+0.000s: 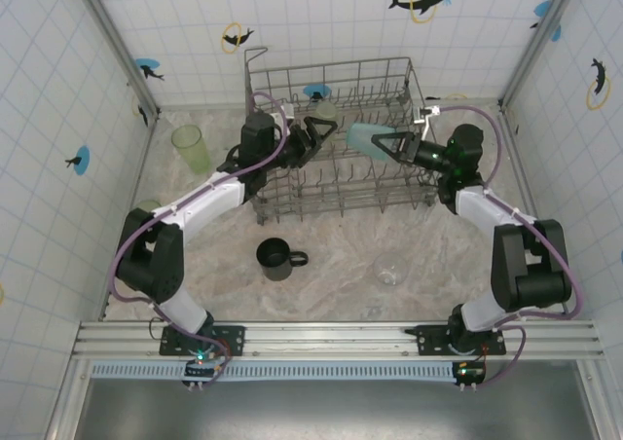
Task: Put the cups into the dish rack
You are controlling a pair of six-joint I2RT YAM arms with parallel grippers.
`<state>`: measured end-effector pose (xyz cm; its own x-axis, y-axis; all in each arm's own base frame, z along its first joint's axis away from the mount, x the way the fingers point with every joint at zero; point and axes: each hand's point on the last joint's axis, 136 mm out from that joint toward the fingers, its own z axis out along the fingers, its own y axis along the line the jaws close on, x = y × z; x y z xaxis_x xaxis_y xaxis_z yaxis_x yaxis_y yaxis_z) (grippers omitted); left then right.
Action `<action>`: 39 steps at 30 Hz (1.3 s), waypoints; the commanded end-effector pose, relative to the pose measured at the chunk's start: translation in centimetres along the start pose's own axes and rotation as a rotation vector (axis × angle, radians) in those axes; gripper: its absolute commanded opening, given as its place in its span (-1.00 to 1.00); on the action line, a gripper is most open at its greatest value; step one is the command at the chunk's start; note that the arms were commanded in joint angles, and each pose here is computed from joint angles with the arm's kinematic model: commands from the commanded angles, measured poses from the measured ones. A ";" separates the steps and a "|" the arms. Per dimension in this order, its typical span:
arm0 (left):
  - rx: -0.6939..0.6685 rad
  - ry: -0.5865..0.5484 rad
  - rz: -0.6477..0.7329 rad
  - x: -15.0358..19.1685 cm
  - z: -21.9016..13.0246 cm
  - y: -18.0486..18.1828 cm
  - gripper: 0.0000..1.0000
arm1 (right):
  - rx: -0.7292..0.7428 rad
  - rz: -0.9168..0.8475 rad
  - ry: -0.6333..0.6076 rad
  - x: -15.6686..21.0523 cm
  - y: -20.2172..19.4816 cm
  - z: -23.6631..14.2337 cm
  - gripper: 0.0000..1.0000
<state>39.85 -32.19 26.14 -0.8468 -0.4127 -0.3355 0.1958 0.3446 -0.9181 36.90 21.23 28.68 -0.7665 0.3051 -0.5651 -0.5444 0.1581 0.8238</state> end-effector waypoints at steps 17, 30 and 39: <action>0.221 0.096 -0.089 0.5 0.6 -4.2 0.88 | -0.194 -0.114 0.059 -1.3 5.0 3.2 -1.00; 0.248 0.100 -0.094 0.6 0.8 -4.2 0.39 | -0.214 -0.096 0.081 -0.6 4.9 4.3 -1.00; 0.277 0.099 -0.077 0.5 0.6 -4.8 -0.72 | -0.204 -0.073 0.075 -0.6 4.5 4.4 -0.84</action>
<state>39.34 -34.10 29.35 -0.9046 -0.3704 -0.2110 0.1880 0.0976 -0.9773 36.46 25.41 31.74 -0.7698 0.2314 -0.5948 -0.6113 0.0007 0.7914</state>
